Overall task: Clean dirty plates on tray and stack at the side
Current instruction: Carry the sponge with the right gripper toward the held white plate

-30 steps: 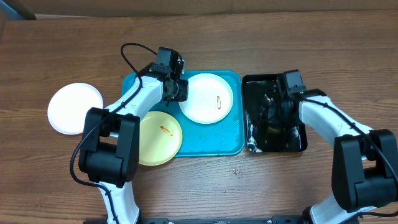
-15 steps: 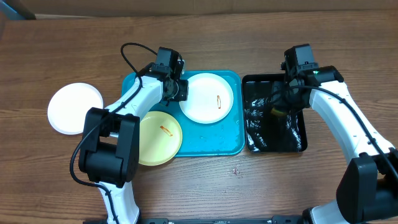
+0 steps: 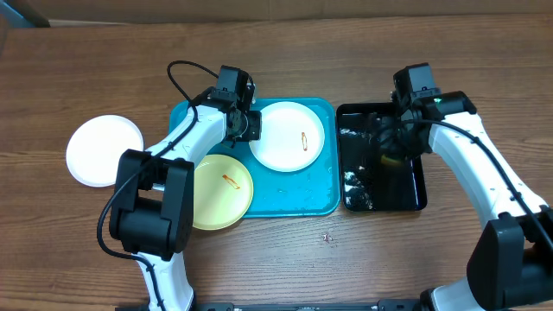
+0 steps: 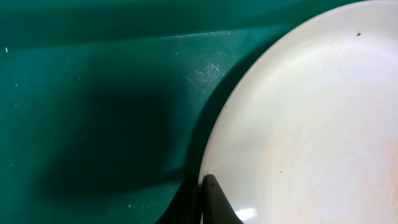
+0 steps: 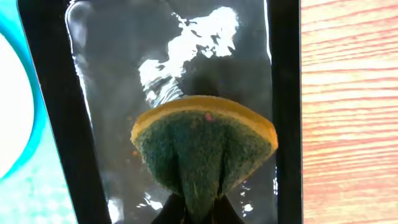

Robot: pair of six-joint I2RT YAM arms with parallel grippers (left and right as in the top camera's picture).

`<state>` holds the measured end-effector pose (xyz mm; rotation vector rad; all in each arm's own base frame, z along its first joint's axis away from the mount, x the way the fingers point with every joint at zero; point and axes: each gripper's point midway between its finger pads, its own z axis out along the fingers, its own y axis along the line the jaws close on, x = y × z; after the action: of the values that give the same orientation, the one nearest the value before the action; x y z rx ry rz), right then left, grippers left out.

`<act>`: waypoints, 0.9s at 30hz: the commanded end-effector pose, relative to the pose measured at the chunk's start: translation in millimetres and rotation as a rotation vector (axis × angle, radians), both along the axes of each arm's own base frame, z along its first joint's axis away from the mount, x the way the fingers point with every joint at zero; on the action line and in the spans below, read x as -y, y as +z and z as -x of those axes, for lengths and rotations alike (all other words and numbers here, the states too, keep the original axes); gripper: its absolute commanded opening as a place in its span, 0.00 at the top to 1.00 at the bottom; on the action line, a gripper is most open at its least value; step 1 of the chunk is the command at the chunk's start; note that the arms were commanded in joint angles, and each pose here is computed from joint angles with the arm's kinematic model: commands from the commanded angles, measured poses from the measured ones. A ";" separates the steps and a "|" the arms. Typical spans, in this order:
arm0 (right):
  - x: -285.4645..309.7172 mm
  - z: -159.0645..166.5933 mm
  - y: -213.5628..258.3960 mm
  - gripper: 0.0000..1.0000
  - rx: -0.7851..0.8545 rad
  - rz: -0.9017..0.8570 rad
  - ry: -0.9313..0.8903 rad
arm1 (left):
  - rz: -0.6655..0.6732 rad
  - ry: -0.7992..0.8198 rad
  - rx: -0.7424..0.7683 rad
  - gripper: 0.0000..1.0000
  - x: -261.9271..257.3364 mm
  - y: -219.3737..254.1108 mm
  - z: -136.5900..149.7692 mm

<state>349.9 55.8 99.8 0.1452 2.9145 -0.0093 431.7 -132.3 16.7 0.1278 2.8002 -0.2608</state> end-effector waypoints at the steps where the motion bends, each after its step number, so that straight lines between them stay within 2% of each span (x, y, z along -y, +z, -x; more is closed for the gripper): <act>1: -11.0 -13.8 23.0 0.96 0.080 0.050 0.014 | -0.003 0.009 -0.015 0.96 2.1 -3.9 0.2; 7: -9.6 -12.3 27.9 0.96 0.119 0.268 0.067 | -0.003 0.009 -0.012 0.96 2.3 -3.7 -0.4; 18: -16.4 -19.0 31.7 0.96 0.163 0.314 0.098 | -0.002 0.014 -0.001 0.96 2.2 -2.8 -3.1; 20: -19.1 -17.8 29.5 0.96 0.154 0.284 0.095 | -0.005 0.015 0.000 0.96 1.5 -2.9 -3.4; 27: -83.6 -32.8 41.1 0.96 0.206 -0.053 0.188 | -0.004 0.015 0.002 0.96 1.9 -2.7 -3.7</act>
<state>371.0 104.2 121.1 -0.0760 2.7468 -0.1418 432.8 -132.5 17.3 0.1273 2.7957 -0.2614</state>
